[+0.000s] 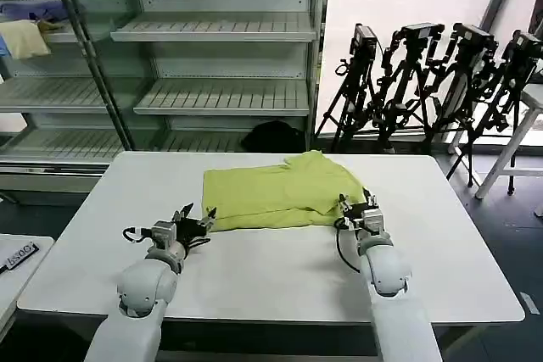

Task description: Fold and organize the clothes.

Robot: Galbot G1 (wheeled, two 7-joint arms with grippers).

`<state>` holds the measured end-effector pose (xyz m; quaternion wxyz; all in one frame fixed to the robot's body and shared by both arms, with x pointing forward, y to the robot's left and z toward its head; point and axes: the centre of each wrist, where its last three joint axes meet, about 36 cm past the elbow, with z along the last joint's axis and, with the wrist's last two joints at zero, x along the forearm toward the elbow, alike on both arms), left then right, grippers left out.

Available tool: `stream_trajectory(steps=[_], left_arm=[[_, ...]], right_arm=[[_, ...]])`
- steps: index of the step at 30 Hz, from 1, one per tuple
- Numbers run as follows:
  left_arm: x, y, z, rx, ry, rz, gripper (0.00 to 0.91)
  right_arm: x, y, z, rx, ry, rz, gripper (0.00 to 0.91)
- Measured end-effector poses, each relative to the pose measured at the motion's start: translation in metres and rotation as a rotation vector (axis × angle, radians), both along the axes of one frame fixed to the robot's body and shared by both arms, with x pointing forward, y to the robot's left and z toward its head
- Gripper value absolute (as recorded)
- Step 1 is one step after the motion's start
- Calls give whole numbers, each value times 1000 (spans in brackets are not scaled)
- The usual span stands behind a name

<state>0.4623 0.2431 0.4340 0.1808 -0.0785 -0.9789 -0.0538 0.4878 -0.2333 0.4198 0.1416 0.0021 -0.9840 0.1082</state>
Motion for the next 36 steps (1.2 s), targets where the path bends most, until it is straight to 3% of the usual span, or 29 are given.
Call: stream_trajectory(steps=[9,11,12,13,14,16,25,26,27,28,29,30,31,34,36], left_arm=[[-14,-9,-10,6,26,-13,907],[-15,-9,-11,6,27,-12,907],[-15,-9,-11,6,28,-12,907],[-16,-9,-11,6,29,-12,907],[-16,-9,-12,6,30,-12,907],[-17,-9,-13,8,32,-11,907],[-23,-6,-23,17,61,-5,887],[-24,-6,-24,18,64,-4,766],[-24,-6,-25,18,66,-3,715],[-25,-6,-26,17,70,-4,564],[-25,-5,-27,15,72,-4,484],[-25,-5,-27,13,73,-4,484],[-25,-5,-28,9,74,-4,282],[-25,-7,-28,-2,76,-5,20],[-24,-9,-29,-9,77,-6,20]], right_arm=[[-26,-13,-18,16,57,-28,907],[-27,-13,-19,20,59,-32,867],[-28,-13,-20,21,61,-34,806],[-28,-13,-21,22,61,-34,584],[-29,-14,-22,22,63,-34,151],[-29,-14,-24,22,66,-35,0],[-32,-12,-30,19,79,-33,0],[-32,-11,-30,20,79,-32,0],[-32,-11,-30,20,80,-32,0],[-32,-11,-30,21,80,-31,0],[-32,-10,-30,22,81,-29,0],[-32,-10,-30,23,81,-28,0],[-32,-9,-29,24,82,-26,0],[-34,-8,-29,26,84,-19,0],[-35,-7,-29,27,85,-15,0]])
